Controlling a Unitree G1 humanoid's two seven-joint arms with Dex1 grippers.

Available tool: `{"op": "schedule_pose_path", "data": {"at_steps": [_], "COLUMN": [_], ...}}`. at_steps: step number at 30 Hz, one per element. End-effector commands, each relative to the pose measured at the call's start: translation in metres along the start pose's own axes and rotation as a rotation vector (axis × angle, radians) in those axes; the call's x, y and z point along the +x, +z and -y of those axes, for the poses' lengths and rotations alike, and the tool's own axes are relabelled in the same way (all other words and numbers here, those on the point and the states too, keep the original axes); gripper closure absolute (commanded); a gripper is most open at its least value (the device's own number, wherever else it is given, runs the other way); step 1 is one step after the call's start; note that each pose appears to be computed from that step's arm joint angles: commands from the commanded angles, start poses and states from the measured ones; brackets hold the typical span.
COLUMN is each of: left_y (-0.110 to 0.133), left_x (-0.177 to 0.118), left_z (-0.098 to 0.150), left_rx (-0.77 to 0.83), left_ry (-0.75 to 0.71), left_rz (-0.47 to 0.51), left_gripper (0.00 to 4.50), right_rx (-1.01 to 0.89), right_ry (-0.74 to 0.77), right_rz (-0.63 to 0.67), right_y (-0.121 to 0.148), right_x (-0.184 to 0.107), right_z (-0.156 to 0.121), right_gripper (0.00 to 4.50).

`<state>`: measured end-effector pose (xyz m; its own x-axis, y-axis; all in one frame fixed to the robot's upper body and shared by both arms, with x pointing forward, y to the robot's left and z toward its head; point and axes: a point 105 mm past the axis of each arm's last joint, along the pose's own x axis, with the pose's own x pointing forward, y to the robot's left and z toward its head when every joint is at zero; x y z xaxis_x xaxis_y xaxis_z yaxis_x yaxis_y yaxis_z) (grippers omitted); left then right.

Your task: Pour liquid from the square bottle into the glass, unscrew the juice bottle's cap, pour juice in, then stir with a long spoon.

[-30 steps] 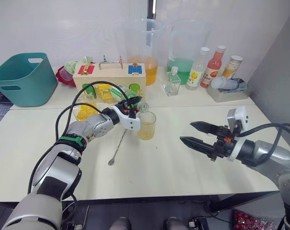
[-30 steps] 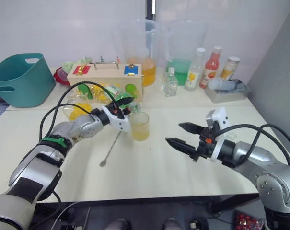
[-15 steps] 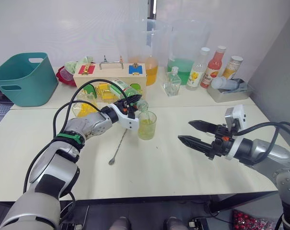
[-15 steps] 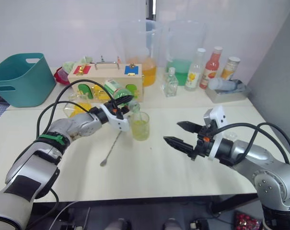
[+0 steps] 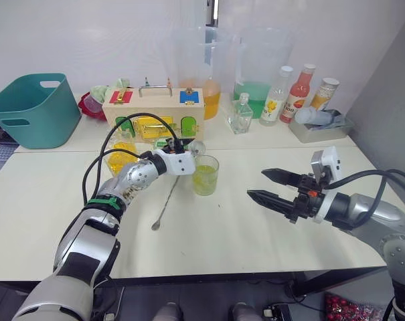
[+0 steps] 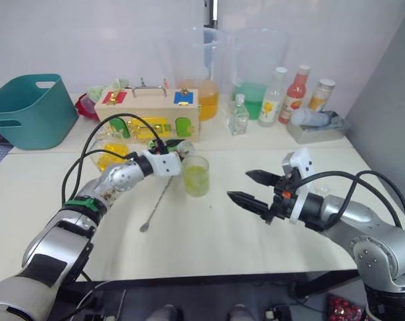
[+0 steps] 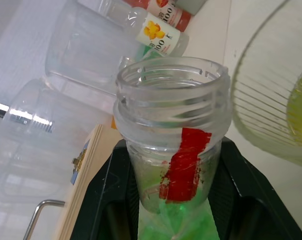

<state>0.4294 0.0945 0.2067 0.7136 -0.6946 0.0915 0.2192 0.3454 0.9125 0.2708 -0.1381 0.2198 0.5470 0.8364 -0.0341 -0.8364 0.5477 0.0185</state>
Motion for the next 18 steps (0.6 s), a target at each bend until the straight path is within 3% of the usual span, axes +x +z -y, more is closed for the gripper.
{"op": "schedule_pose_path", "data": {"at_steps": [1, 10, 18], "left_y": [0.017, 0.018, 0.015], "left_x": [-0.001, -0.022, -0.062], "left_z": [-0.046, -0.094, -0.115], "left_rx": [-0.064, -0.242, -0.658], "left_ry": [0.154, 0.302, 0.367], "left_rz": [0.059, 0.023, 0.003], "left_gripper": [3.10, 3.10, 3.10], "right_rx": [-0.048, -0.048, -0.050], "right_ry": [0.010, 0.061, 0.142], "right_rz": [0.026, 0.016, 0.008], "right_y": [0.012, 0.015, 0.019], "right_x": [-0.002, 0.005, 0.016], "right_z": [0.000, 0.002, 0.005], "right_gripper": [0.03, 0.03, 0.03]}}
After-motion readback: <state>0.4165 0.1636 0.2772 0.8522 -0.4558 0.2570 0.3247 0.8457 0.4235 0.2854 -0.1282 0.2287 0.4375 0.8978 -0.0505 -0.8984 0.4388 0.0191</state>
